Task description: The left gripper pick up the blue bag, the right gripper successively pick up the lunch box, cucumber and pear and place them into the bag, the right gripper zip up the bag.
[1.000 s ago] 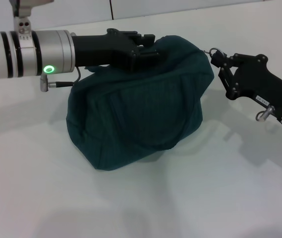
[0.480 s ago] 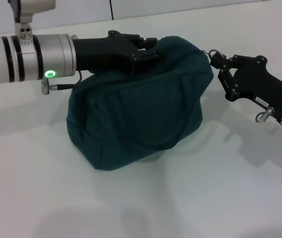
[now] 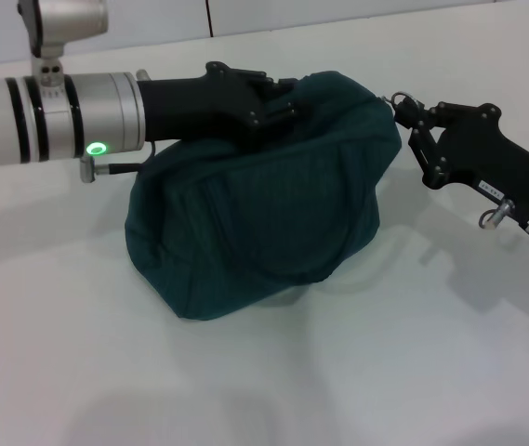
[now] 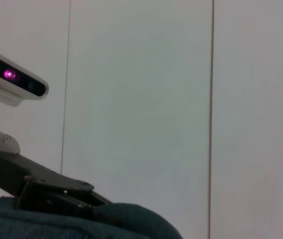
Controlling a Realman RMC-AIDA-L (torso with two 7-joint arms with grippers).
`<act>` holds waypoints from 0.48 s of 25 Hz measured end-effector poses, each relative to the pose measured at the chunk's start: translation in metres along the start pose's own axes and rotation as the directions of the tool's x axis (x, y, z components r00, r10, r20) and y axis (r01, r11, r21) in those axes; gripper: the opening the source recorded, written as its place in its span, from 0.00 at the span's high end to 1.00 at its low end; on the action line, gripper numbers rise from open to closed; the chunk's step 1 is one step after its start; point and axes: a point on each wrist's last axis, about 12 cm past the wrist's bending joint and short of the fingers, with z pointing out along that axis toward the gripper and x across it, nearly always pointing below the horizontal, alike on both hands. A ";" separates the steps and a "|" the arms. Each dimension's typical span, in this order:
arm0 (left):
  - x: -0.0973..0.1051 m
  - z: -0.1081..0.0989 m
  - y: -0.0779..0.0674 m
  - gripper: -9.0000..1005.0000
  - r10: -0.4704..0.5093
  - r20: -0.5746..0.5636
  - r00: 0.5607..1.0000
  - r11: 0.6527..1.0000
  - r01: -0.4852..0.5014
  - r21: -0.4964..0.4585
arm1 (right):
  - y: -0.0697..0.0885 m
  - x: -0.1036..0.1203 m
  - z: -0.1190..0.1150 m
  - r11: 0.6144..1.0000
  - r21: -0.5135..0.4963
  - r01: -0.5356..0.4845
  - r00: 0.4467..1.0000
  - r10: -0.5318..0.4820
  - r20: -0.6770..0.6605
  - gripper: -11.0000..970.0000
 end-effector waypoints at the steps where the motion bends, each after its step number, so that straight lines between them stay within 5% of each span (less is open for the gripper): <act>1: 0.001 0.000 -0.001 0.69 0.004 0.001 1.000 1.000 -0.004 0.002 | 0.000 0.000 0.000 1.000 0.000 0.000 1.000 0.000 0.000 0.98; 12: 0.008 -0.011 0.000 0.75 0.015 0.101 0.995 0.999 -0.010 -0.052 | -0.001 0.002 -0.003 1.000 0.012 -0.004 1.000 0.004 -0.006 0.98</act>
